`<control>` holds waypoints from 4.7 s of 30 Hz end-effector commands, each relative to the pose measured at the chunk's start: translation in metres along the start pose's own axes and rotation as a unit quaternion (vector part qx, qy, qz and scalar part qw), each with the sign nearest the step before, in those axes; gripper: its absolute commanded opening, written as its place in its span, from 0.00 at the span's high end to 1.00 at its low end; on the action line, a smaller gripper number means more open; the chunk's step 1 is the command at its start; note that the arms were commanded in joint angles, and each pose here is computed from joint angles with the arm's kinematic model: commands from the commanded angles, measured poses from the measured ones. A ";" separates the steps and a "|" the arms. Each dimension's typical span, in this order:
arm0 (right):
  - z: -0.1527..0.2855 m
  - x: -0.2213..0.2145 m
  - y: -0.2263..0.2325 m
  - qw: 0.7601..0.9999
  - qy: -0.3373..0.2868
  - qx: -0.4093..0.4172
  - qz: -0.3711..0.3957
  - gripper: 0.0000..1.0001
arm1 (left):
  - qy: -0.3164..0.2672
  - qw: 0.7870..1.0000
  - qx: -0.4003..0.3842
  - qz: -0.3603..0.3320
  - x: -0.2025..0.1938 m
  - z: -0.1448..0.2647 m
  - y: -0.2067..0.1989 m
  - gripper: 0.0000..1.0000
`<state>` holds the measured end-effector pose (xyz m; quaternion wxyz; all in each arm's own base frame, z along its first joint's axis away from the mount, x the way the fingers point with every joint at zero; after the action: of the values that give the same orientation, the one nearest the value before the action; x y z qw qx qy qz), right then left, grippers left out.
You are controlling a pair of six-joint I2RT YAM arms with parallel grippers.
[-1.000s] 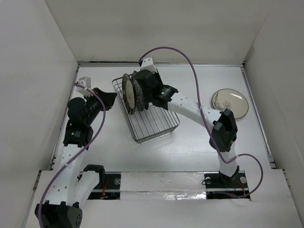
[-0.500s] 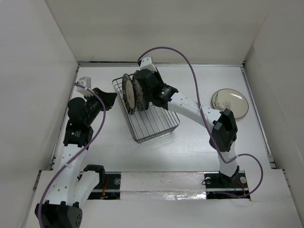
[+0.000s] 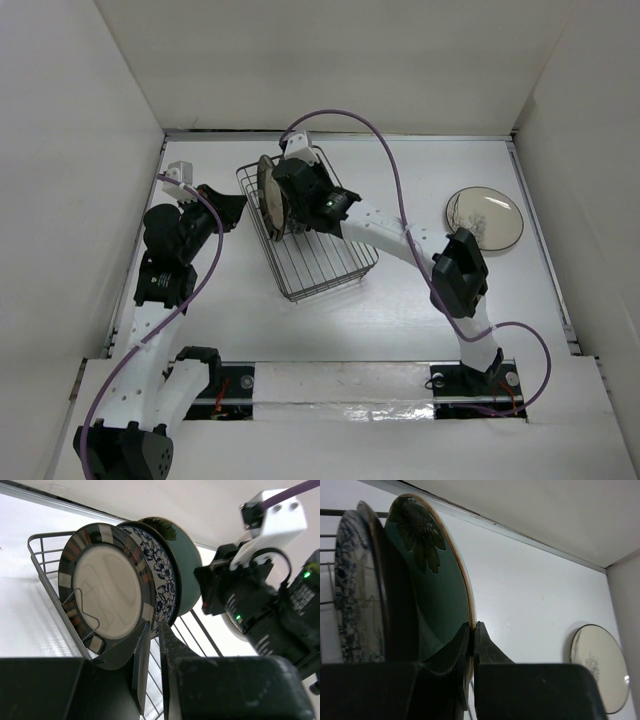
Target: Load the plates into the dish rack
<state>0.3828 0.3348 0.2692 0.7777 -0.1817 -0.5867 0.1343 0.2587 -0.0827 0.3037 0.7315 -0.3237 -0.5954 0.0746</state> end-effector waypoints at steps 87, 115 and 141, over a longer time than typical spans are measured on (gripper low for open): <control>-0.019 -0.177 -0.329 0.806 -0.122 -0.089 -0.573 1.00 | -0.004 0.999 -0.034 -0.008 0.004 -0.004 -0.013 0.84; -0.006 0.042 -0.150 0.936 -0.117 0.093 -0.320 1.00 | -0.007 0.999 -0.041 -0.012 0.006 -0.001 -0.016 0.81; -0.014 0.011 -0.040 0.981 -0.030 0.065 -0.178 1.00 | -0.010 0.999 -0.034 -0.013 0.006 -0.002 -0.014 0.81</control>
<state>0.3945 0.2928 0.2349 0.8250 -0.0388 -0.5567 0.0898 0.2588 -0.0900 0.3025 0.7329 -0.3367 -0.5877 0.0638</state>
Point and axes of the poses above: each gripper's point midway between its finger pads, its own z axis back along the fingers, its own y axis along the line the jaws close on, x = y × z, the point moved 5 cm from there along z, back along the fingers, and after that the axes turned 1 degree about z, right-handed, at the moved point
